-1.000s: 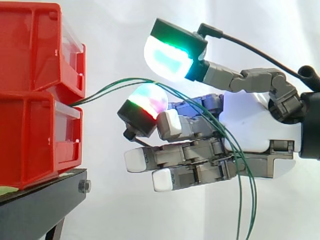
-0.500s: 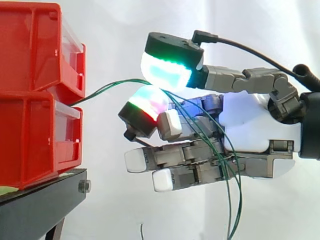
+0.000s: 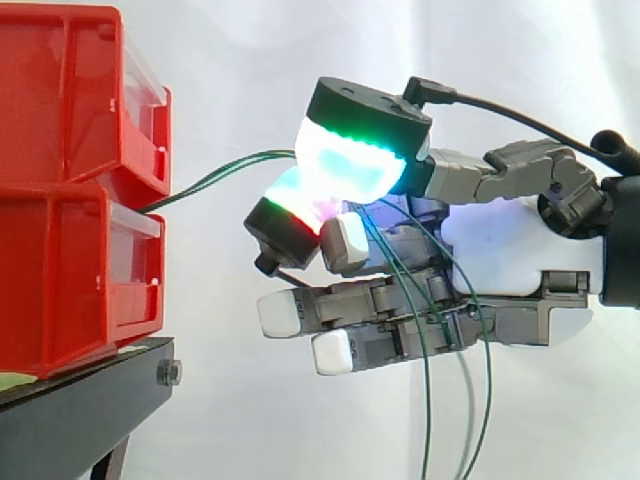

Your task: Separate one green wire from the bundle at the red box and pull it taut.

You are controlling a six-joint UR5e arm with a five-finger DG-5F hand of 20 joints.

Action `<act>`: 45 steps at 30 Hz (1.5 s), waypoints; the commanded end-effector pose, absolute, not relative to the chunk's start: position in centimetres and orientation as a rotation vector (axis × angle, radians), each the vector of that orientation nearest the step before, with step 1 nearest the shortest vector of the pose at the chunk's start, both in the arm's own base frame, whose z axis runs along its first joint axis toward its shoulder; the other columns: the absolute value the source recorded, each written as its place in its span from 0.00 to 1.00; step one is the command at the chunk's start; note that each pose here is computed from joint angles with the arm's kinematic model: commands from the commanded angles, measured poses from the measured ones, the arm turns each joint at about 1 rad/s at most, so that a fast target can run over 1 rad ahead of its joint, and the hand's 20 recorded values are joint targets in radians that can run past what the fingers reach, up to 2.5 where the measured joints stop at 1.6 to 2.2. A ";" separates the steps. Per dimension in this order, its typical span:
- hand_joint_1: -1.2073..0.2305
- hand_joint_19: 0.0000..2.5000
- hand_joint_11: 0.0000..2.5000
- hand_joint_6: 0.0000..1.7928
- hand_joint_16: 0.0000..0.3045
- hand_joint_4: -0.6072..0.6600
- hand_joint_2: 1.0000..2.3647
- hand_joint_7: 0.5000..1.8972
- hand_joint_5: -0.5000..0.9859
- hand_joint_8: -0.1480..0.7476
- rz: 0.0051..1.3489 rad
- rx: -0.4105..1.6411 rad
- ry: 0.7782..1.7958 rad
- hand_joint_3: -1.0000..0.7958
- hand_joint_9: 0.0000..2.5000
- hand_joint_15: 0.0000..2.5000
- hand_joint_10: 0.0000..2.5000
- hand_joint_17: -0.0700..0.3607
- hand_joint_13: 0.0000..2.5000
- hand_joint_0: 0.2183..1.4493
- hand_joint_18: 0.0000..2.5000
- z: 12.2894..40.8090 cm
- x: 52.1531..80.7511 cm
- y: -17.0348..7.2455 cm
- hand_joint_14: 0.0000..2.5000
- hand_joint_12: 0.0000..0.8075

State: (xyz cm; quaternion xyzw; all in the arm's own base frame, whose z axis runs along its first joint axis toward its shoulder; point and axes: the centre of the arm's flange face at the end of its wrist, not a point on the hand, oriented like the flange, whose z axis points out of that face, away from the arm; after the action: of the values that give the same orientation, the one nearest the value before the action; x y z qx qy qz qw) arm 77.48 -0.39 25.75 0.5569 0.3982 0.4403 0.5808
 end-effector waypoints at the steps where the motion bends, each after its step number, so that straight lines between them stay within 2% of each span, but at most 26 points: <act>1: 0.21 0.19 0.31 0.49 0.17 0.63 0.00 0.61 0.23 0.52 1.028 1.302 0.931 0.28 0.44 0.16 0.01 0.43 0.33 0.37 0.34 25.8 77.5 -0.4 0.01 0.45; 6: 0.38 0.21 0.30 0.48 0.19 0.65 0.00 0.58 0.24 0.54 1.030 1.300 0.931 0.28 0.46 0.17 0.01 0.46 0.35 0.25 0.36 25.8 77.5 -0.5 0.01 0.49; 11: 0.48 0.22 0.29 0.48 0.20 0.65 0.00 0.58 0.24 0.56 1.029 1.301 0.925 0.28 0.47 0.17 0.01 0.48 0.36 0.23 0.36 26.0 77.6 -0.8 0.01 0.50; 14: 0.49 0.22 0.30 0.47 0.20 0.65 0.00 0.58 0.24 0.55 1.028 1.301 0.924 0.28 0.47 0.17 0.01 0.48 0.36 0.23 0.37 26.2 77.6 -1.0 0.01 0.51; 16: 0.47 0.22 0.30 0.47 0.19 0.64 0.00 0.59 0.24 0.55 1.025 1.301 0.926 0.28 0.47 0.17 0.01 0.47 0.36 0.26 0.36 26.4 77.7 -1.0 0.01 0.50; 18: 0.42 0.23 0.30 0.47 0.18 0.64 0.01 0.61 0.24 0.54 1.021 1.305 0.929 0.37 0.47 0.17 0.01 0.46 0.36 0.30 0.35 26.4 77.7 -1.2 0.01 0.48; 24: 0.32 0.22 0.31 0.48 0.18 0.63 0.02 0.68 0.24 0.55 1.017 1.307 0.934 0.51 0.47 0.17 0.01 0.46 0.36 0.30 0.36 26.4 77.6 -1.2 0.01 0.48; 28: 0.28 0.22 0.31 0.49 0.18 0.58 0.02 0.67 0.24 0.54 1.017 1.307 0.934 0.52 0.46 0.18 0.01 0.45 0.35 0.32 0.36 26.5 77.6 -1.2 0.01 0.48; 34: 0.22 0.21 0.31 0.50 0.18 0.56 0.02 0.63 0.23 0.53 1.009 1.313 0.938 0.45 0.44 0.17 0.01 0.45 0.34 0.37 0.35 26.9 77.5 -1.4 0.01 0.47; 36: 0.20 0.20 0.31 0.49 0.18 0.56 0.01 0.65 0.23 0.52 1.004 1.316 0.945 0.38 0.44 0.17 0.01 0.44 0.34 0.40 0.35 27.1 77.3 -1.5 0.01 0.47; 41: 0.19 0.20 0.31 0.49 0.18 0.56 0.01 0.65 0.23 0.52 0.982 1.331 0.971 0.33 0.43 0.16 0.01 0.44 0.34 0.43 0.35 27.5 76.8 -1.6 0.01 0.46; 45: 0.19 0.20 0.31 0.49 0.17 0.59 0.00 0.62 0.22 0.52 0.972 1.340 0.984 0.30 0.43 0.16 0.01 0.44 0.33 0.43 0.34 27.9 76.5 -1.7 0.01 0.46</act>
State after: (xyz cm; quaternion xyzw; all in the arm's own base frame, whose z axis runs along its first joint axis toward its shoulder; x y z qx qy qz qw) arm 76.72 -1.60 27.67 0.5688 0.4156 0.4181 0.5736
